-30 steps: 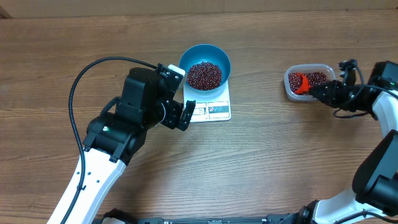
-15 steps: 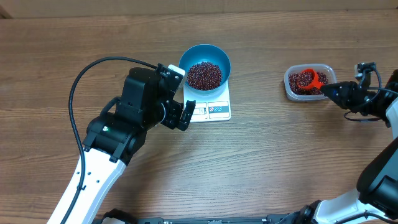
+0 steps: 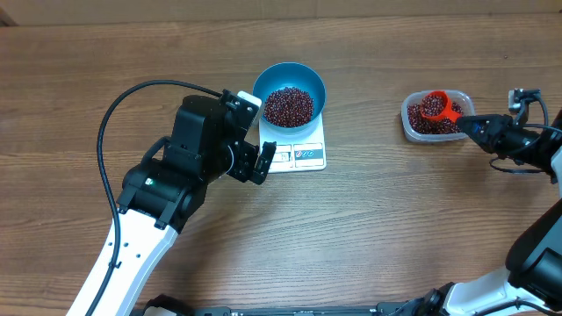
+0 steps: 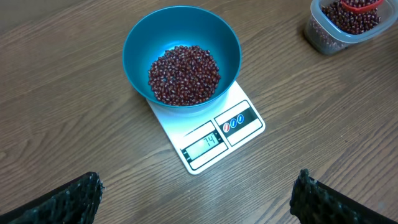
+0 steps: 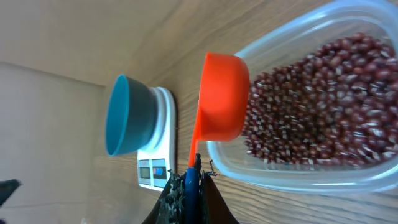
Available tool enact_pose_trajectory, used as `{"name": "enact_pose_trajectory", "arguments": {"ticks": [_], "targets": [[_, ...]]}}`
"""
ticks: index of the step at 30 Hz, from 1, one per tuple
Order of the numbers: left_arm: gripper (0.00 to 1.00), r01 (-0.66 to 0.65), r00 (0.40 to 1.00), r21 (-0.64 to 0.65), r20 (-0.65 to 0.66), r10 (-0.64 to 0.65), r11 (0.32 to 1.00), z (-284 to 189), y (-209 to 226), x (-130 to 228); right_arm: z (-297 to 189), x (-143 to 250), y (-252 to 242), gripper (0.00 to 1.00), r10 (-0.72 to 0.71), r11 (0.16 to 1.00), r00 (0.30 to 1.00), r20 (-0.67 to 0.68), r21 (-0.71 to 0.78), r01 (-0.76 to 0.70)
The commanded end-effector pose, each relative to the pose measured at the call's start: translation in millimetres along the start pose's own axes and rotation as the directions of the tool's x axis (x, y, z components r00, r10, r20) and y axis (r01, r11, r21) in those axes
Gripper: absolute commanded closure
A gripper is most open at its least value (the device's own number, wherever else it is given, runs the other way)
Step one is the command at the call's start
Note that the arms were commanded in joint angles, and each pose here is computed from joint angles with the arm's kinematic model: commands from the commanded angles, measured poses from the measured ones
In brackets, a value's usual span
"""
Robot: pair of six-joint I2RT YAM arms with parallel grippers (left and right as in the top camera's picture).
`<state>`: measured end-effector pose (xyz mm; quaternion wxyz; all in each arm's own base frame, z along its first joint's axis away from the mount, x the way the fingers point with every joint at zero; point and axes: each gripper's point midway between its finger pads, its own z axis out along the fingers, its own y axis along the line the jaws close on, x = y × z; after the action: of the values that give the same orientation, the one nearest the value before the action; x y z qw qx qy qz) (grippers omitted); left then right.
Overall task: Scoop item into bowl and weigh 150g on scale
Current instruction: 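Scoop beans a third time with the red cup, then carry the red cup over the blue bowl and tilt to pour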
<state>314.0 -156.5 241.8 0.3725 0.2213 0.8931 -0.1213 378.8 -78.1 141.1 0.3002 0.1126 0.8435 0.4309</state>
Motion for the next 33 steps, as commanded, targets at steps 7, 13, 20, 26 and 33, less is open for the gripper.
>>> {"name": "enact_pose_trajectory", "arguments": {"ticks": [7,13,20,26,33], "targets": [[0.0,-0.014,1.0,0.014,-0.008,0.015,1.0,3,-1,1,0,-3,42,0.96,0.006,0.971,1.0,0.028,-0.24,0.001],[0.0,-0.014,1.0,0.015,-0.008,0.015,1.0,3,-1,1,20,4,65,0.96,-0.039,0.956,0.999,-0.023,-0.292,0.03],[0.0,-0.014,1.0,0.015,-0.008,0.015,1.0,3,-1,1,56,9,102,0.96,-0.091,0.936,0.99,-0.105,-0.348,0.049],[0.0,-0.014,1.0,0.014,-0.008,0.015,1.0,3,-1,1,87,10,135,0.96,-0.152,0.911,0.979,-0.138,-0.403,0.085],[0.0,-0.014,1.0,0.015,-0.008,0.015,1.0,3,-1,1,120,18,181,0.97,-0.281,0.858,0.951,-0.132,-0.478,0.187]]}}
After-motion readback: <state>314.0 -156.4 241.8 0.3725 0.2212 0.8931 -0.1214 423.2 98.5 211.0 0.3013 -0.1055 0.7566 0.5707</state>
